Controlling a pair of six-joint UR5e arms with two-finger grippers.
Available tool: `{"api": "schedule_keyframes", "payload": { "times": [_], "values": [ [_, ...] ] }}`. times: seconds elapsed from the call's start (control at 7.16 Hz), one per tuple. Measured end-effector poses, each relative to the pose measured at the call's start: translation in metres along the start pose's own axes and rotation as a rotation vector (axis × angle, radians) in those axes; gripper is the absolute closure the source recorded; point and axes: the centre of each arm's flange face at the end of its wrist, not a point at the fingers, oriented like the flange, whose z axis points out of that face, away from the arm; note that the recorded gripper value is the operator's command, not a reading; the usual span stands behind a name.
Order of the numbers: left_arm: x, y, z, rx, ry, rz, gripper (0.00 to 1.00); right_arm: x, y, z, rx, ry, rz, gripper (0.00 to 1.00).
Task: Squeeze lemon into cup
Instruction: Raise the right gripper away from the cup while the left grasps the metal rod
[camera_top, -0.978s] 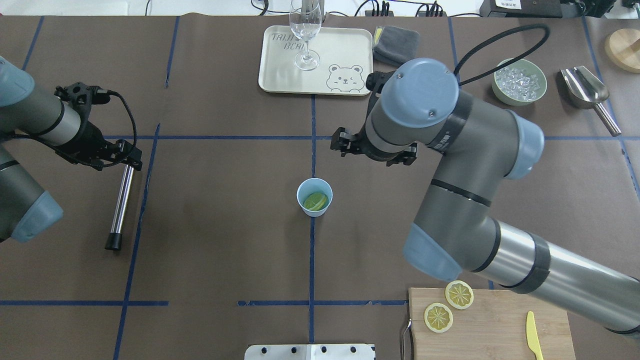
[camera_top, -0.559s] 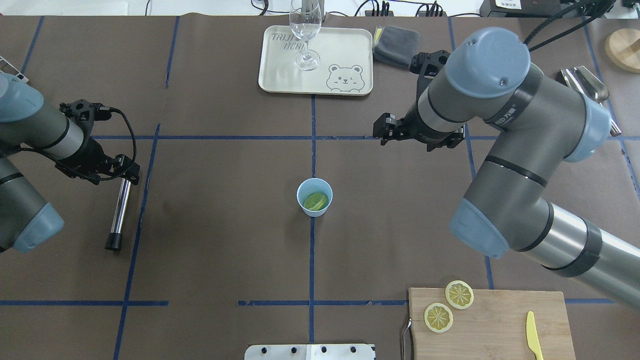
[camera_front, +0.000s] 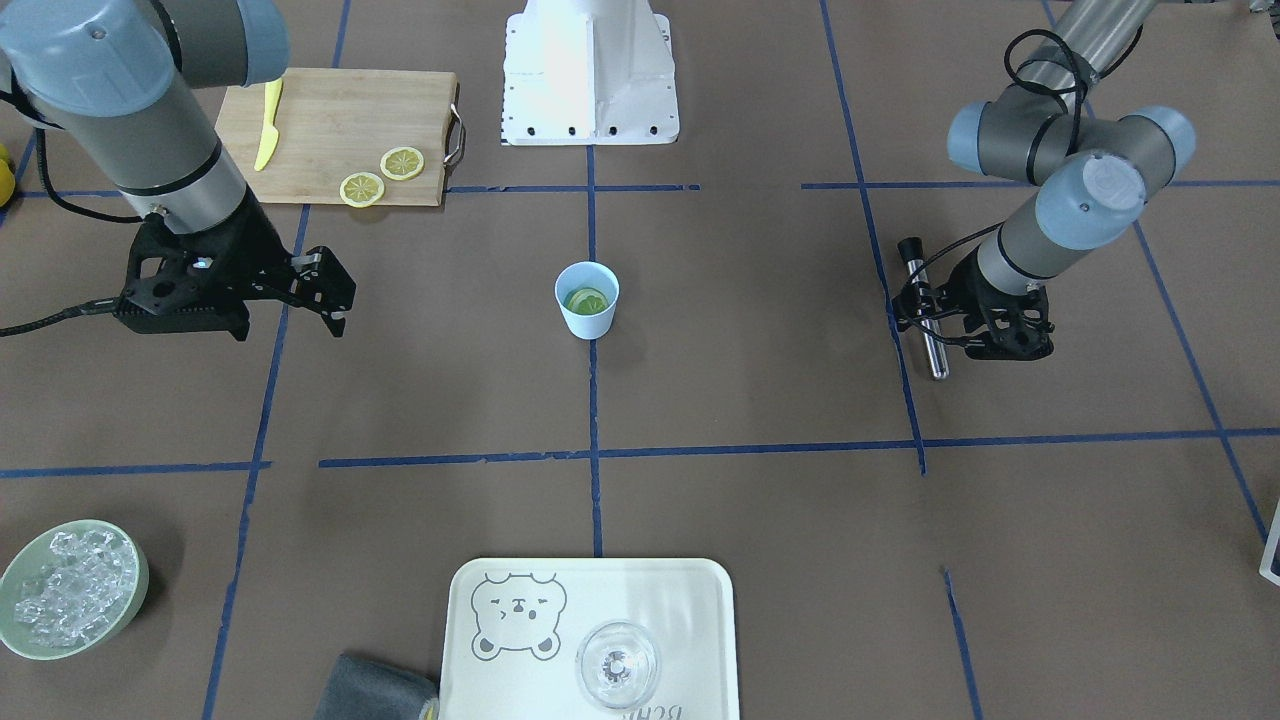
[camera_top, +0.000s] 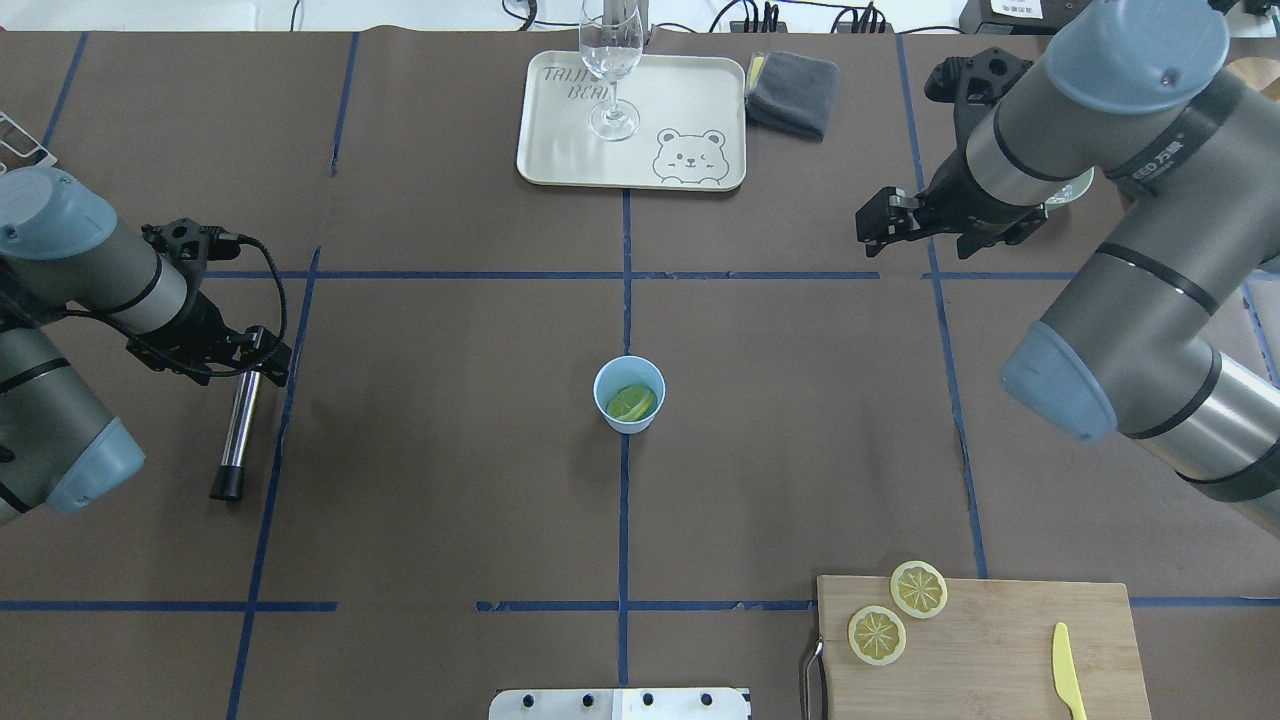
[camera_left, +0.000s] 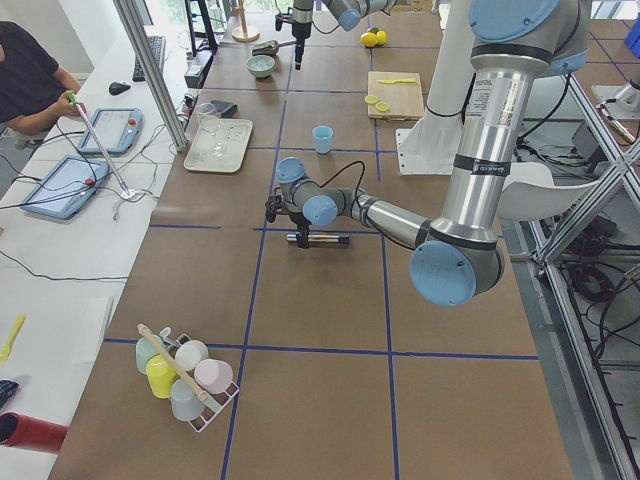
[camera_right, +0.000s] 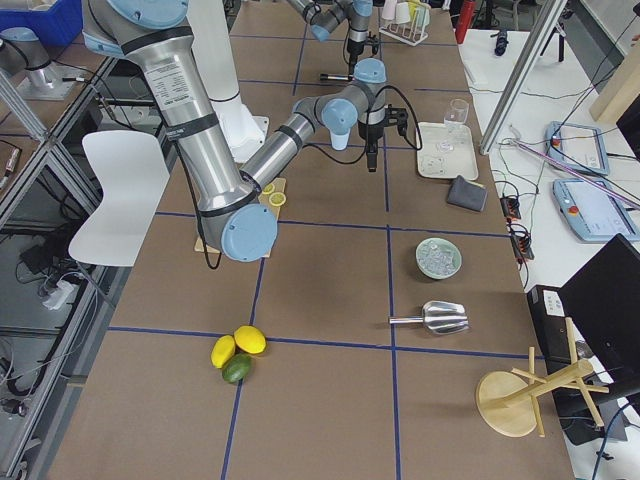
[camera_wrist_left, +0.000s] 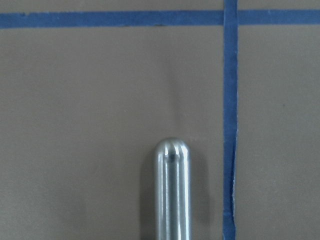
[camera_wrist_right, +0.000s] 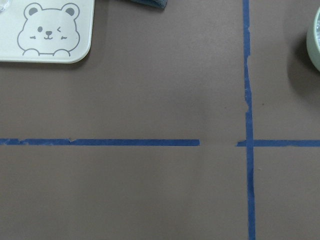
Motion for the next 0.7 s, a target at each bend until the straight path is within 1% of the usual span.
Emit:
{"api": "schedule_keyframes", "payload": {
  "times": [0.14, 0.28, 0.56, 0.7],
  "values": [
    [0.0011, 0.0005, 0.0032, -0.004, -0.003, 0.001, 0.22, 0.0063, -0.0023, -0.0014, -0.001, 0.001, -0.003, 0.00],
    [0.0009, 0.0008, 0.0051, -0.006, -0.005, -0.001, 0.49, 0.0099, -0.0031, -0.0016, -0.001, 0.002, -0.003, 0.00],
    [0.0000, 0.0012, 0.0060, -0.007, -0.008, -0.006, 0.98, 0.0137, -0.0038, -0.0014, -0.001, 0.005, -0.001, 0.00],
    [0.0000, 0.0013, 0.0058, -0.006, -0.008, -0.006, 1.00, 0.0148, -0.0041, -0.0017, -0.001, 0.005, 0.000, 0.00]
  ]
}}
